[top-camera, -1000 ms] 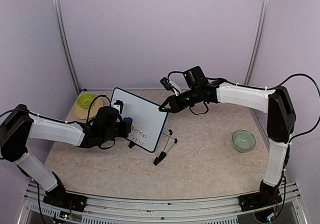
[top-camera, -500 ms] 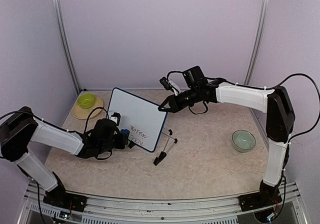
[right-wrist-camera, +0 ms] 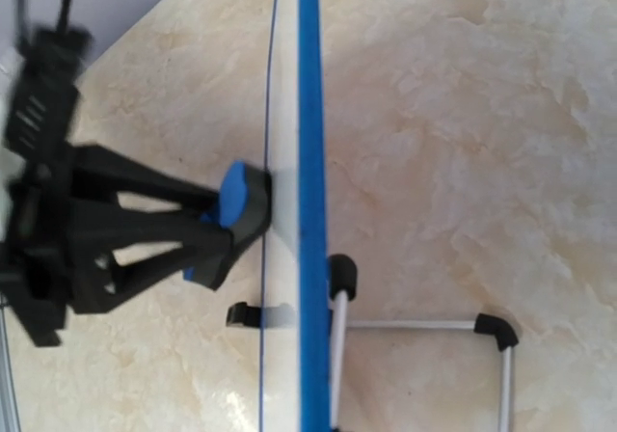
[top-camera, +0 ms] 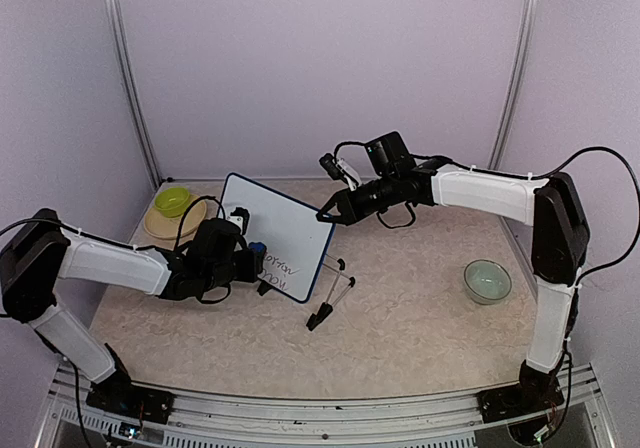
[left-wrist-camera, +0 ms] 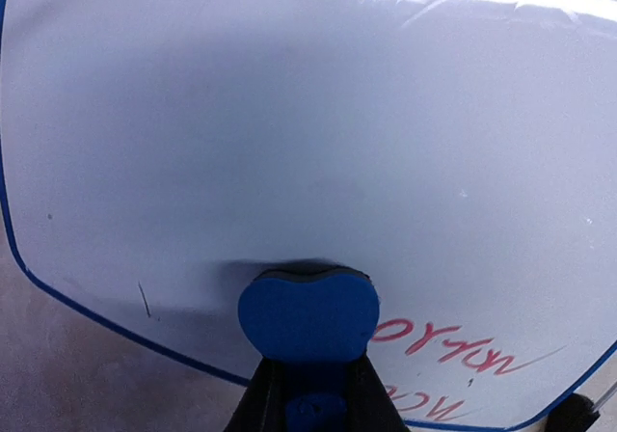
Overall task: Erase the whiteboard
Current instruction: Erase the center of the whiteboard.
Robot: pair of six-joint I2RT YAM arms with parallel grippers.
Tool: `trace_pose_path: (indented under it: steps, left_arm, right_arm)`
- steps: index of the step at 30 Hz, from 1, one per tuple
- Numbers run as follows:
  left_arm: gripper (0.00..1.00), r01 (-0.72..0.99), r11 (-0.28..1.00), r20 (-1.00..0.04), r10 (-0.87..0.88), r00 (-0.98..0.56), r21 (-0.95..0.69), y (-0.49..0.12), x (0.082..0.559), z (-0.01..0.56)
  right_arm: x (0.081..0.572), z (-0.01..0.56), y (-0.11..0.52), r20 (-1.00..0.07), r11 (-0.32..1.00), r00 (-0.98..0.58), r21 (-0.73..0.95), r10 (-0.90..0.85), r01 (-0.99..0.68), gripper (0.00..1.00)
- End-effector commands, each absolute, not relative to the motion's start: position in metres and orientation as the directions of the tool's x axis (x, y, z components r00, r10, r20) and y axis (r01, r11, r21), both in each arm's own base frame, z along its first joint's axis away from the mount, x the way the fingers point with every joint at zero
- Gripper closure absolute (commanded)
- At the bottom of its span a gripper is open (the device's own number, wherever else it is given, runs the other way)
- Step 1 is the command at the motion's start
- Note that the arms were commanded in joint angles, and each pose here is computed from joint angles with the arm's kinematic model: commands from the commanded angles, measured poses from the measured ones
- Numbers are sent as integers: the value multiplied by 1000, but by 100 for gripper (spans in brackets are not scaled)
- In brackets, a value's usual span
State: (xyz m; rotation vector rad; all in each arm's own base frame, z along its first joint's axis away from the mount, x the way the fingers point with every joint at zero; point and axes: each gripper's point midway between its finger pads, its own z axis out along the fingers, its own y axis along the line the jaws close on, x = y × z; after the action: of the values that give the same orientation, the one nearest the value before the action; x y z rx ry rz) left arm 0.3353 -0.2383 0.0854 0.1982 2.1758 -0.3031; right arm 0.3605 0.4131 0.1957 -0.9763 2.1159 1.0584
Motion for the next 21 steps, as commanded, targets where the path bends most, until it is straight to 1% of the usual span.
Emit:
trace_pose_path:
  steps: [1, 6, 15, 18, 21]
  left_arm:
    - [88, 294, 942, -880, -2, -475, -161, -257, 361, 138]
    - [89, 296, 941, -856, 14, -517, -163, -255, 352, 115]
    - [89, 238, 957, -766, 25, -642, -168, -221, 305, 44]
    - [89, 233, 958, -755, 28, -655, -167, -218, 299, 36]
    - [89, 239, 959, -772, 33, -635, -155, -222, 306, 46]
  right_arm:
    - [340, 168, 421, -699, 379, -568, 430, -434, -820, 100]
    - [340, 167, 421, -700, 378, -567, 430, -434, -820, 100]
    - [342, 169, 424, -704, 372, -562, 428, -434, -824, 100]
    - [343, 169, 425, -704, 370, -564, 431, -432, -823, 100]
    - [343, 167, 426, -699, 370, -569, 438, -433, -819, 100]
